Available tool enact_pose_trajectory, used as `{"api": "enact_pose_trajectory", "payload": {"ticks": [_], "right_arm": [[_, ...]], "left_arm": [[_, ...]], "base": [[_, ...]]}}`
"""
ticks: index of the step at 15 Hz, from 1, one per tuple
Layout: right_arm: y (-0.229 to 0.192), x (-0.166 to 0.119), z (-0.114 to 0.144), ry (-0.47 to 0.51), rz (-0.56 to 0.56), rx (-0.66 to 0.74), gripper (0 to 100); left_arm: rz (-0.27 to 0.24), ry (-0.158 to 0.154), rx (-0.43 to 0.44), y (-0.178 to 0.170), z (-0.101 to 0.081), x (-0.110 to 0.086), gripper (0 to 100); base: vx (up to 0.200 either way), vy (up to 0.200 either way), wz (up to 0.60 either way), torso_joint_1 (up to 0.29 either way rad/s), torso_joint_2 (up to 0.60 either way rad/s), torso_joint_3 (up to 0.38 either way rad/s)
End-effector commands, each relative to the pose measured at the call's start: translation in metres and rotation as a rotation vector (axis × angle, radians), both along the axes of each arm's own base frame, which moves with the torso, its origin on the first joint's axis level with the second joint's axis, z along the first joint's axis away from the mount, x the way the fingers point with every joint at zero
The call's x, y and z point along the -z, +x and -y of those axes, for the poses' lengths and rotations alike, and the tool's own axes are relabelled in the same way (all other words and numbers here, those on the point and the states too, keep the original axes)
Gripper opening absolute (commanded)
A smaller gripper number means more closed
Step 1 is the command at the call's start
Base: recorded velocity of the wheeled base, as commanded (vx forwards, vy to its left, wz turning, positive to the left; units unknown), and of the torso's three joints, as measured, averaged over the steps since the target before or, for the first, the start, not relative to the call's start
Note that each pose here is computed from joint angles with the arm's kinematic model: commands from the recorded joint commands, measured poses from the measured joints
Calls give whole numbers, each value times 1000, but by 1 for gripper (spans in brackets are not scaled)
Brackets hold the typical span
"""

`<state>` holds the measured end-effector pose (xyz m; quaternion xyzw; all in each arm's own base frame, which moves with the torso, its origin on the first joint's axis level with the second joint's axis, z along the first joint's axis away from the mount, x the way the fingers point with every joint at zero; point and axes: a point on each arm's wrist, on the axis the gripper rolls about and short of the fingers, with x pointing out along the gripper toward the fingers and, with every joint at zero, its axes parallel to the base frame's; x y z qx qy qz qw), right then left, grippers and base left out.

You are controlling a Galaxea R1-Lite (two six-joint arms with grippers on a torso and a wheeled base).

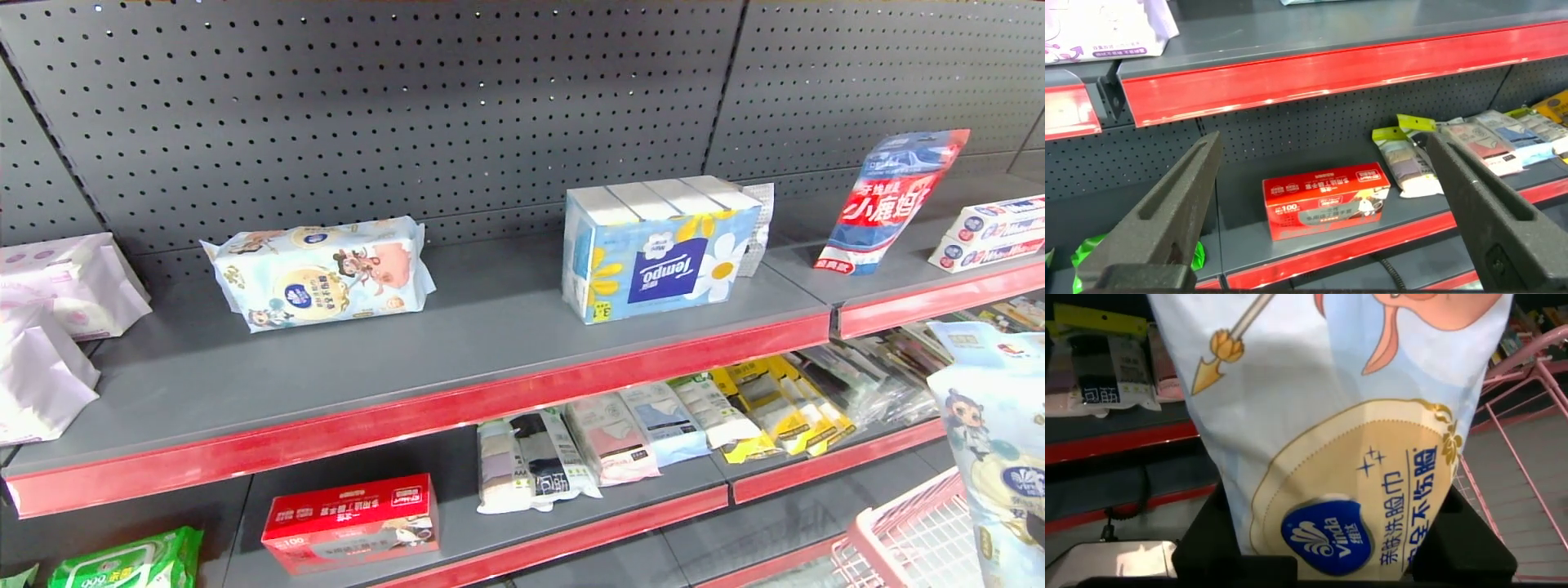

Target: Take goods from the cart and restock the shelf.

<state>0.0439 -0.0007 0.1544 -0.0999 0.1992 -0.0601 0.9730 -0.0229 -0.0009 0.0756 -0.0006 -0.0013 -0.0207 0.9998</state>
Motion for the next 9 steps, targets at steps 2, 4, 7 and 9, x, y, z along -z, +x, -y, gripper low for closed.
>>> {"api": "enact_pose_trajectory", "payload": {"ticks": [2, 4, 7, 9], "right_arm": [[4, 0, 0, -6, -22, 2, 0], [3, 1, 0, -11, -24, -1, 0], [5, 2, 0, -24, -34, -7, 0], [5, 2, 0, -38, -37, -14, 0]], "left_arm": [[-1, 0, 0, 0, 0, 0, 100], [-1, 0, 0, 0, 0, 0, 100], [-1, 0, 0, 0, 0, 0, 100], [-1, 0, 0, 0, 0, 0, 100]], "base": [[0, 0, 0, 0, 0, 0], [0, 0, 0, 0, 0, 0], [0, 0, 0, 131, -289, -157], [0, 0, 0, 220, -476, -256]]}}
